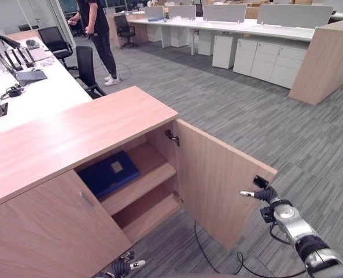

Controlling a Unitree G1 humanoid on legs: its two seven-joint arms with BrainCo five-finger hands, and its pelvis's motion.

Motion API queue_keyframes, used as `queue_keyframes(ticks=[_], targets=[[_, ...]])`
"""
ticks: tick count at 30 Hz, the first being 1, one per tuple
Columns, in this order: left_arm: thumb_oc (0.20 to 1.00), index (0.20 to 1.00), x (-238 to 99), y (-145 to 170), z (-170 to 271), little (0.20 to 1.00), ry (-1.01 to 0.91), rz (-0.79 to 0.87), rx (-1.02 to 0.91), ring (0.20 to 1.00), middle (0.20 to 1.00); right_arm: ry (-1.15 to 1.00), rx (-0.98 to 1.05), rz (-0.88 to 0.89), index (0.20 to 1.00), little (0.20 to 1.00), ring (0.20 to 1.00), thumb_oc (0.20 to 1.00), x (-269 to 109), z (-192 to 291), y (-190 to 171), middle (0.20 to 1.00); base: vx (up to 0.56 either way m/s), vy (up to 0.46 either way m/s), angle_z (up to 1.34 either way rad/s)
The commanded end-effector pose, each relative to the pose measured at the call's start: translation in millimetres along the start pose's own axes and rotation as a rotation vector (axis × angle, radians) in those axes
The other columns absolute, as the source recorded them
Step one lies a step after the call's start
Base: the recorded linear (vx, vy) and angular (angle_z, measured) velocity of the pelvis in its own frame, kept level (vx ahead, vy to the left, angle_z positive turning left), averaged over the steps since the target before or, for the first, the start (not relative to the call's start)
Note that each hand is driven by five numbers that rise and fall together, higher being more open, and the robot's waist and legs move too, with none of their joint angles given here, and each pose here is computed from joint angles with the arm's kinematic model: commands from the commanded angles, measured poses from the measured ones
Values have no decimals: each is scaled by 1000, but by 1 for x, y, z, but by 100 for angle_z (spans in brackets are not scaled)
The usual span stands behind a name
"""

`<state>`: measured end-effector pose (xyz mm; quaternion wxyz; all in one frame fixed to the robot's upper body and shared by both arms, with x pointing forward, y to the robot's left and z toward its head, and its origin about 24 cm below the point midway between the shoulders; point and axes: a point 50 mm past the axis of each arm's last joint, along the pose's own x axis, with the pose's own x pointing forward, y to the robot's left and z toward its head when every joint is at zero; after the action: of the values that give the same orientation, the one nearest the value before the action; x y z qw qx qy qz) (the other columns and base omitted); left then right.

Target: Put the empty folder in the office cabinet

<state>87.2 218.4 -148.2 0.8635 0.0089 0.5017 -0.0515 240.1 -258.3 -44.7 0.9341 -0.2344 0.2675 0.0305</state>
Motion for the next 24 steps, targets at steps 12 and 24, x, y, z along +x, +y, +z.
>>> queue_keyframes(ticks=[12, 24], targets=[[1000, 1000, 3, 27, 13, 1000, -24, 145, -2, 1000, 1000, -400, 1, 487, 1000, 1000, 1000, 1000, -21, 77, 109, 1000, -39, -39, 10], [1000, 1000, 2, 31, 5, 1000, 30, 164, 9, 1000, 1000, -534, 65, 435, 1000, 1000, 1000, 1000, -17, 122, 103, 1000, -31, 102, 118]])
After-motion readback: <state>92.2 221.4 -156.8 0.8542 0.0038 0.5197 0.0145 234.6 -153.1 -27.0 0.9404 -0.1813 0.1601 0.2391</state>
